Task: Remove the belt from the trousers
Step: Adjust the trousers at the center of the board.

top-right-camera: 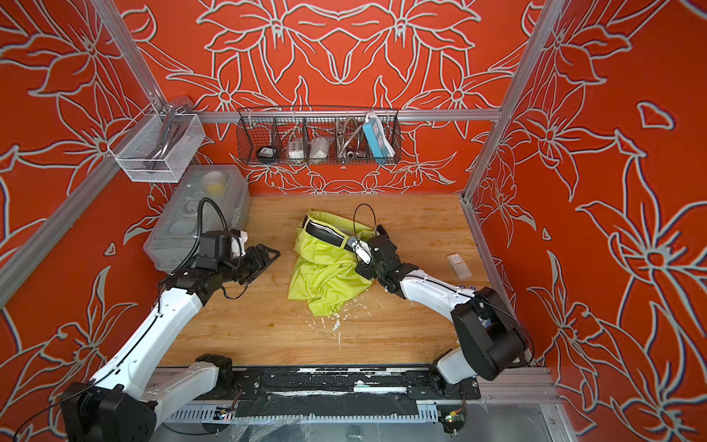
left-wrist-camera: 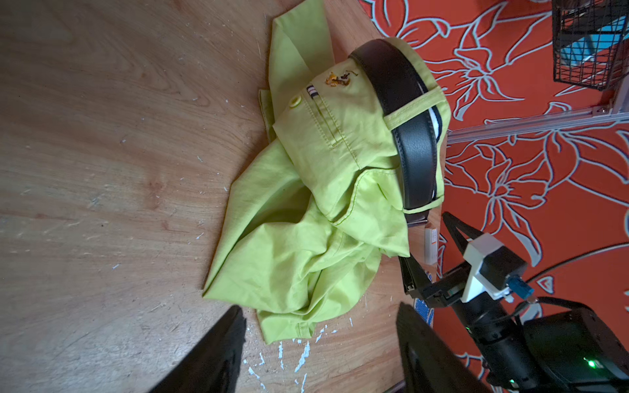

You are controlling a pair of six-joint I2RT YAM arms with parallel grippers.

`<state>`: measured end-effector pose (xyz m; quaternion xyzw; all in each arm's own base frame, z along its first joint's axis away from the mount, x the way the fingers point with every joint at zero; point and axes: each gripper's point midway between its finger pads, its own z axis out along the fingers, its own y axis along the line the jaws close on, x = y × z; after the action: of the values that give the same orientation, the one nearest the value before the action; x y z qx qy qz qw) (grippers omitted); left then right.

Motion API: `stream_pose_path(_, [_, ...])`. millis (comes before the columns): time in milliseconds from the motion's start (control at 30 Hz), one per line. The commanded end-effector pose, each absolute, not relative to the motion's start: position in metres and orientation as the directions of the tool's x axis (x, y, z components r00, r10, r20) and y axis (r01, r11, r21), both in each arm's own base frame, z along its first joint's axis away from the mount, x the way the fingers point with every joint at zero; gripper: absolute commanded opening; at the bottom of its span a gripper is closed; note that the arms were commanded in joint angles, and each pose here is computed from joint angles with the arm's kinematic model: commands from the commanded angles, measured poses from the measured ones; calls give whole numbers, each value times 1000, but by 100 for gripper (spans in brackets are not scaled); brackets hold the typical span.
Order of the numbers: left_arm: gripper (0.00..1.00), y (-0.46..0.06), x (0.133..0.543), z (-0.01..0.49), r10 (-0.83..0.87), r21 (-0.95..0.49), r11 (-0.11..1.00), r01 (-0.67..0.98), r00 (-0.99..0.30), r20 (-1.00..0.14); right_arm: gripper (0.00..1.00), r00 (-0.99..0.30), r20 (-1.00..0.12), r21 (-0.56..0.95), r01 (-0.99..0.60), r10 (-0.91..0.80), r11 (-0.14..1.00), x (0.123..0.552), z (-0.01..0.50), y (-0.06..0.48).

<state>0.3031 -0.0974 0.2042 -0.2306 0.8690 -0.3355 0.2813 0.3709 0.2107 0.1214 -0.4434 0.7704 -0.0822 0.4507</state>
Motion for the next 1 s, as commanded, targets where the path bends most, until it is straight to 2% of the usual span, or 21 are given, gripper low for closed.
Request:
stream_pose_path(0, [70,-103,310,213,-589,-734,652,-190,-736,-333,99,-181,-623,-564,-570,-761,597,389,124,217])
stream_pose_path(67, [70,-104,313,217,-584,-733,656,-182,-738,-339,92,-195,-603,-573,-569,-774,590,396,117,219])
stream_pose_path(133, [70,-105,316,219,-578,-732,658,-175,-741,-343,81,-215,-594,-584,-546,-775,600,405,114,217])
stream_pose_path(167, [70,-105,317,220,-575,-733,659,-171,-742,-343,71,-219,-596,-587,-538,-773,605,408,114,218])
stream_pose_path(233, [70,-107,320,222,-570,-735,658,-165,-747,-343,40,-229,-603,-585,-524,-764,619,413,117,219])
stream_pose_path(333, [70,-110,324,224,-565,-743,653,-150,-749,-345,3,-243,-615,-569,-522,-750,635,415,128,220])
stream_pose_path(367, [70,-112,325,225,-559,-748,649,-136,-752,-348,0,-241,-623,-560,-526,-744,640,413,133,221])
stream_pose_path(467, [70,-125,328,237,-494,-770,638,-12,-773,-398,0,-239,-676,-486,-566,-697,666,402,152,228])
stream_pose_path(567, [69,-140,322,247,-377,-755,636,158,-790,-483,0,-267,-735,-318,-676,-623,665,382,172,242])
stream_pose_path(667, [70,-152,315,257,-289,-740,598,306,-779,-556,0,-326,-784,-80,-791,-528,607,357,200,256])
stream_pose_path(767, [70,-163,313,274,-266,-744,529,408,-753,-602,0,-378,-797,79,-838,-471,540,338,224,264])
stream_pose_path(967, [69,-174,322,297,-283,-773,426,471,-741,-608,0,-436,-797,236,-862,-418,448,309,237,273])
